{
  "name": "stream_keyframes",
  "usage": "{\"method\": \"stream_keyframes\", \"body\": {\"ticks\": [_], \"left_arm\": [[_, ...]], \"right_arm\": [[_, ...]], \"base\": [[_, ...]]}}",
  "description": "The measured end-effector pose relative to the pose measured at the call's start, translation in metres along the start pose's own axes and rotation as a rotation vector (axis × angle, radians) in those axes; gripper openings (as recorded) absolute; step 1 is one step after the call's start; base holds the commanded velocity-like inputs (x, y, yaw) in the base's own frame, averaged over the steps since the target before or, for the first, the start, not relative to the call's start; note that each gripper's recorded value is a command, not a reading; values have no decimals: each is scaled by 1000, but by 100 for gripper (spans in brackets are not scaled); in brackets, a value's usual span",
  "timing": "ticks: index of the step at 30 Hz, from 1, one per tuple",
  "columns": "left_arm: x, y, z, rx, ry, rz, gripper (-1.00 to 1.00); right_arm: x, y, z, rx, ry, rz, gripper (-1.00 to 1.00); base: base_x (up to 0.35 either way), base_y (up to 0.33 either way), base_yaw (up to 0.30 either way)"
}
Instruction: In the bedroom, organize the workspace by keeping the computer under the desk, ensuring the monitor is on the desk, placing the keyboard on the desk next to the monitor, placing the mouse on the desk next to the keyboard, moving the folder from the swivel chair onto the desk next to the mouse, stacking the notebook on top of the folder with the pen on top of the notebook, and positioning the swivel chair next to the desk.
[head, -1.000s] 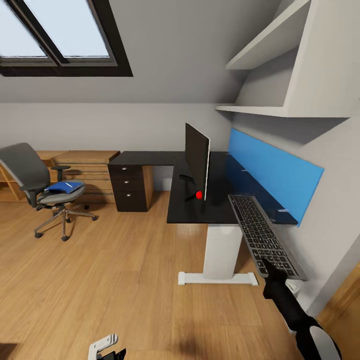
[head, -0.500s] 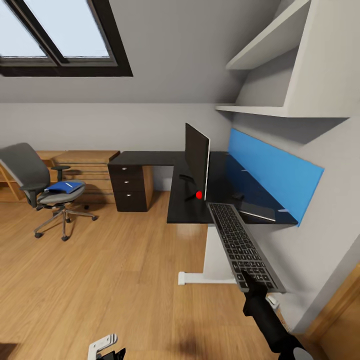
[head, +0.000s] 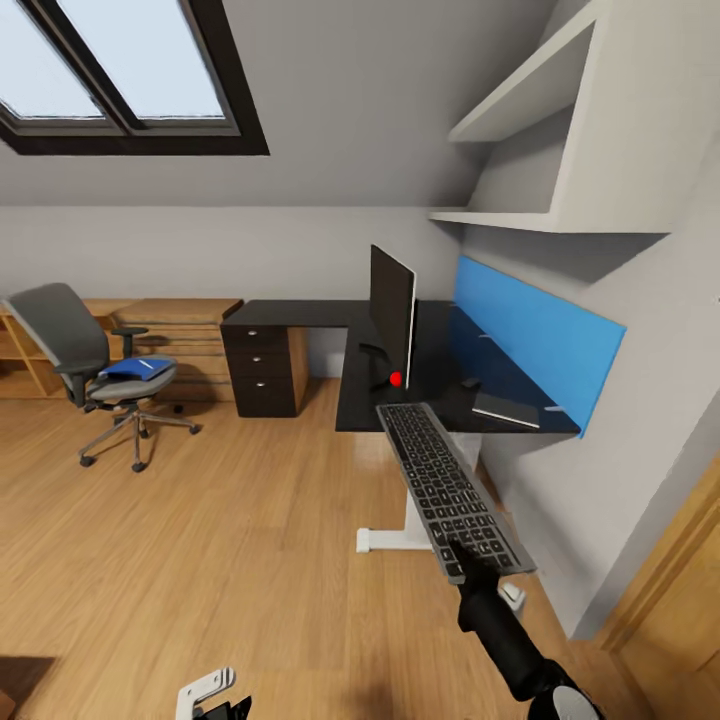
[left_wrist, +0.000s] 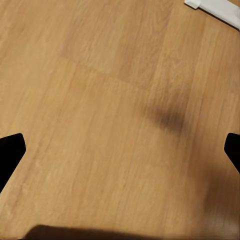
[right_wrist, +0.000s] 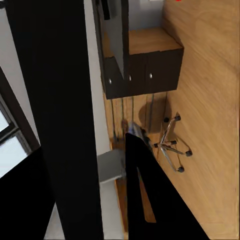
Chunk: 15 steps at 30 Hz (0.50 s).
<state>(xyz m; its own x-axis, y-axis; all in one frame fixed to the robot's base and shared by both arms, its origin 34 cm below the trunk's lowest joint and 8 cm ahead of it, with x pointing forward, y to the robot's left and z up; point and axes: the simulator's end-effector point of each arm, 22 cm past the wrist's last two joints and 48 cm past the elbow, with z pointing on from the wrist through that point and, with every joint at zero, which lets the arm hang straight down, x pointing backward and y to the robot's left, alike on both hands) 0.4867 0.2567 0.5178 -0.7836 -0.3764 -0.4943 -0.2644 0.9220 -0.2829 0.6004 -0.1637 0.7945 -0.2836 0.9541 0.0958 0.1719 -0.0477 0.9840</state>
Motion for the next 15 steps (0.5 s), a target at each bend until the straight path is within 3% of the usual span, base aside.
{"method": "stream_keyframes", "body": {"ticks": [2,3,6,7,10,11,15], "left_arm": [[0,0,0,0,0,0,100],[0,0,0,0,0,0,100],[0,0,0,-1,0,1,100],[1,0,0,-2,1,1,100],[1,1,0,-3,1,0,100],[1,1,0,-3,1,0,100],[1,1,0,-4,1,0,100]], "right_arm": [[27,-2,5,17,56,-63,-100],[50,-6,9,35,97,-143,-100],[62,-3,14,35,79,-236,-100],[79,2,18,23,67,-329,-100],[123,5,20,6,107,-466,-100],[150,4,19,1,156,-478,-100],[149,0,20,53,126,-496,-100]], "base": [[-18,0,0],[-6,0,0],[-2,0,0],[0,0,0],[0,0,0],[0,0,0],[0,0,0]]}}
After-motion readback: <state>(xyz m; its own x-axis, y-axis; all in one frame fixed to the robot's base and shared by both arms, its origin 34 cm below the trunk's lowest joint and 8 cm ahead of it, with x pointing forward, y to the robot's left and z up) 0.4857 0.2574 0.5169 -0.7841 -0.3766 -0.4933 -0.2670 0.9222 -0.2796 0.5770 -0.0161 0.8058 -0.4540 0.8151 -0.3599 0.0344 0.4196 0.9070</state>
